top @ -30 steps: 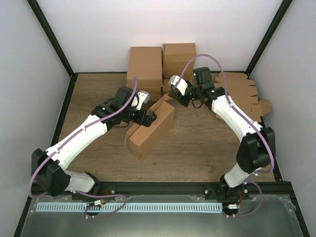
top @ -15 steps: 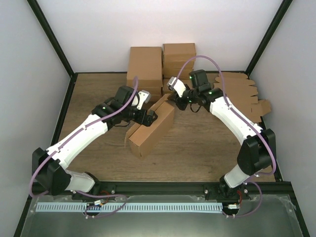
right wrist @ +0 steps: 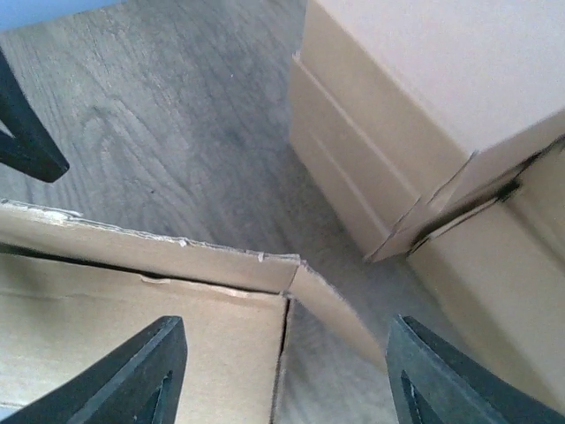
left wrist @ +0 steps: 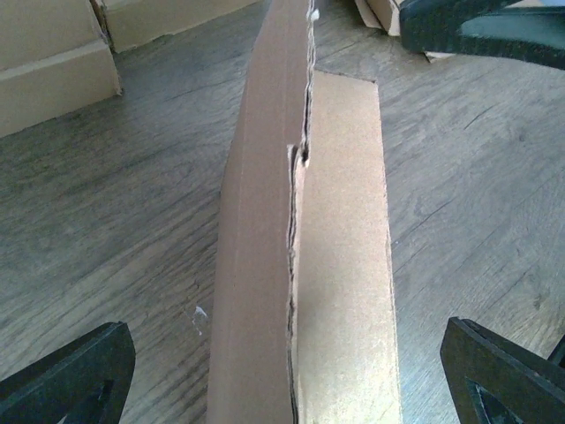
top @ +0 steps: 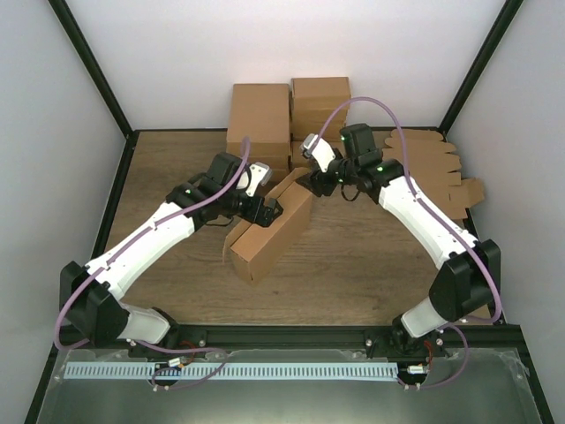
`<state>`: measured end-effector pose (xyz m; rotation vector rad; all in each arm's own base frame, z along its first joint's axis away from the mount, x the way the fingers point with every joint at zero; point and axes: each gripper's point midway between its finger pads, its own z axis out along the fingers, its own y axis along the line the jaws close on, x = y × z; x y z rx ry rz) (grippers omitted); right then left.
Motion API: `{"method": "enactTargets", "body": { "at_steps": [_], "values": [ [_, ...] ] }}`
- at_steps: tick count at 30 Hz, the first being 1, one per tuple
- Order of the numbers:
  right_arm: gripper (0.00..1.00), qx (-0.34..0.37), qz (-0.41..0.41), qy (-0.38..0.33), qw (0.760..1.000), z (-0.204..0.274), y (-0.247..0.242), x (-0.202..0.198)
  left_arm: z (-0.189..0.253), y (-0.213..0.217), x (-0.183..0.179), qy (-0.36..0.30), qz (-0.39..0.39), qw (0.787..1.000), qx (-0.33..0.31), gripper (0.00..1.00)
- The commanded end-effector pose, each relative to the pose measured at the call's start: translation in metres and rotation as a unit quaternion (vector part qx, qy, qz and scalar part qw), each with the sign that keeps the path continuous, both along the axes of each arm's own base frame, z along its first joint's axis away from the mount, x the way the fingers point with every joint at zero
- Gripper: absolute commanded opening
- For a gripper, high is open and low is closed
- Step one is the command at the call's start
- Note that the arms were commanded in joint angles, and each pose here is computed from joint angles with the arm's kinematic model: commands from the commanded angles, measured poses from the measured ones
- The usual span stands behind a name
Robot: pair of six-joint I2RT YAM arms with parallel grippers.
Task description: Fold the paper box
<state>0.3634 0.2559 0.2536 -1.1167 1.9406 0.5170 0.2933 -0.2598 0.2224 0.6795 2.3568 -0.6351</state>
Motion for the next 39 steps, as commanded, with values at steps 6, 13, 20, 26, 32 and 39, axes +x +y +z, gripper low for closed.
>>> {"method": "enactTargets", "body": {
  "at_steps": [6,13,20,26,32,39],
  "values": [
    [0.78,-0.07,0.099,-0.188,0.975,0.03,-0.007,0.013,0.016,-0.004,0.002,-0.015,-0.007,1.0,-0.003,0.98],
    [0.77,-0.078,0.143,-0.181,0.97,0.027,-0.003,0.025,0.016,-0.005,0.003,-0.011,-0.003,1.0,-0.004,0.97],
    [0.62,-0.1,0.166,-0.143,0.971,-0.001,0.001,0.031,0.017,-0.005,0.003,-0.006,-0.001,1.0,-0.005,0.97],
    [0.35,-0.09,0.169,-0.128,0.973,-0.002,0.005,0.033,0.017,-0.004,0.003,-0.005,0.001,1.0,-0.004,0.97],
    [0.02,-0.083,0.14,-0.088,0.983,0.0,-0.001,0.025,0.009,-0.006,0.001,0.008,-0.002,1.0,-0.002,0.97],
    [0.01,-0.05,0.092,-0.019,0.994,-0.005,-0.006,0.008,-0.006,-0.013,0.0,0.024,-0.013,1.0,0.005,0.98]
  ]
}}
